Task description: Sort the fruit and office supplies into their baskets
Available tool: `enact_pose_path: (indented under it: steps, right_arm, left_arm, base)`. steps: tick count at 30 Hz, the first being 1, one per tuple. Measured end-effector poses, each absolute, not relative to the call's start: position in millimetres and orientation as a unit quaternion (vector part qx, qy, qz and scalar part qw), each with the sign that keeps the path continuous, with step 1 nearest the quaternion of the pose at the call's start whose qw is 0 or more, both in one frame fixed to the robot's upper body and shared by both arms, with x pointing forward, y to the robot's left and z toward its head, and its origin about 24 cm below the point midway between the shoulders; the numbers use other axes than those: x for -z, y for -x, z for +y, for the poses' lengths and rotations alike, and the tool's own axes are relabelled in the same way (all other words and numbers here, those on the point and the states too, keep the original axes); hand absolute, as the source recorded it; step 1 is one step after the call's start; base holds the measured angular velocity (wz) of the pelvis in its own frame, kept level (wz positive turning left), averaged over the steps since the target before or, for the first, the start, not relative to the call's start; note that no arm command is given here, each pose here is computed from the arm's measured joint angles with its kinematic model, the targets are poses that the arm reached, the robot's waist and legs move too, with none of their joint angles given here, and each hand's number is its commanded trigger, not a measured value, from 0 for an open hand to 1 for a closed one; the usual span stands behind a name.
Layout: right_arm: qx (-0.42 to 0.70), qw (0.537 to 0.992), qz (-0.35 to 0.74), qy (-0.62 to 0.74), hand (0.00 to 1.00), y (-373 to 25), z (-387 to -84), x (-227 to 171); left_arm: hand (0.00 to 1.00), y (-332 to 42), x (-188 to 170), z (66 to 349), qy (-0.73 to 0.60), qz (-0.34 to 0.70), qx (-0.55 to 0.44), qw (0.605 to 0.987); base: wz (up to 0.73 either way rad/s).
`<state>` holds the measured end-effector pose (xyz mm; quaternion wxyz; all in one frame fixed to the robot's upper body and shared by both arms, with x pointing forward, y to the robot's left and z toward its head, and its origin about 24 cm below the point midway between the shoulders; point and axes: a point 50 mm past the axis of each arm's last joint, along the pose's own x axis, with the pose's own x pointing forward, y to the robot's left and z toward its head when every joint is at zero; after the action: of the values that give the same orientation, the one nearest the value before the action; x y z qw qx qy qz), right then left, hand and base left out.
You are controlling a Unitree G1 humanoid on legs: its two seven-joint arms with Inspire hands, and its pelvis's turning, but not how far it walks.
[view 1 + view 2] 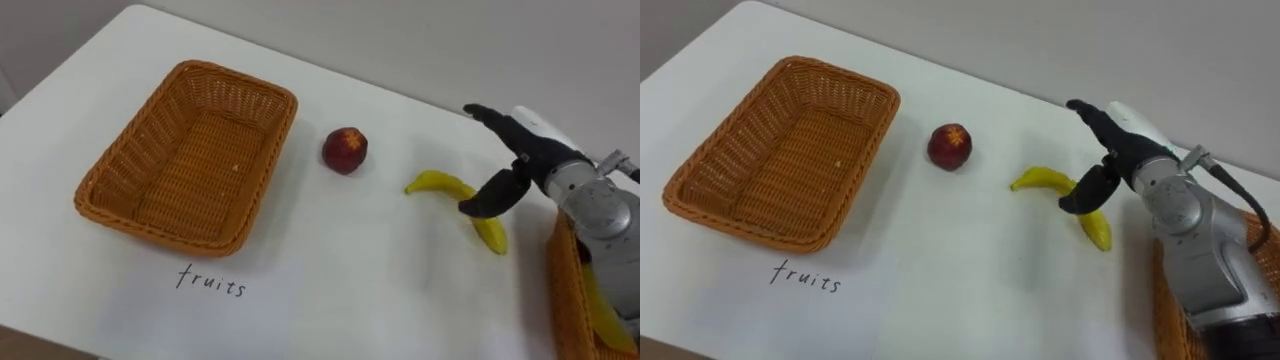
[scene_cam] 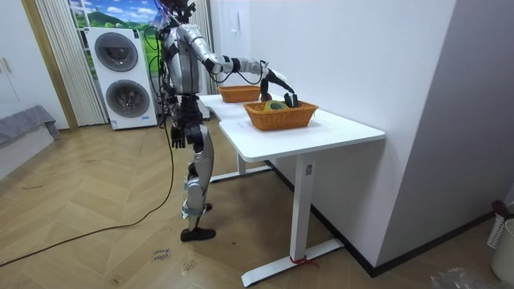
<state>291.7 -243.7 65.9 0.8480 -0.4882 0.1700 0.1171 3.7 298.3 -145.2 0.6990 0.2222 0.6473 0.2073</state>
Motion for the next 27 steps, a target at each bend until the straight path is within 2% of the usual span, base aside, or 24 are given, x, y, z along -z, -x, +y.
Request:
enact_pose_path:
  steps: [7,19,27]
  right_arm:
    - [-0.137,0.838,0.215,0.482,0.0,-289,-248,-53]
    - [-0.111,0.813,0.214,0.53,0.0,-286,-250,-50]
    - [-0.092,0.826,0.195,0.521,0.0,-288,-242,-47]
  left_arm:
    - [0.0,-5,145,300,-0.226,0.648,-0.207,0.697]
    - [0.0,-5,147,293,-0.23,0.652,-0.201,0.694]
    - [0.0,-12,147,291,-0.241,0.643,-0.192,0.701]
  base:
    - [0.0]
    - [0.0]
    - [0.02]
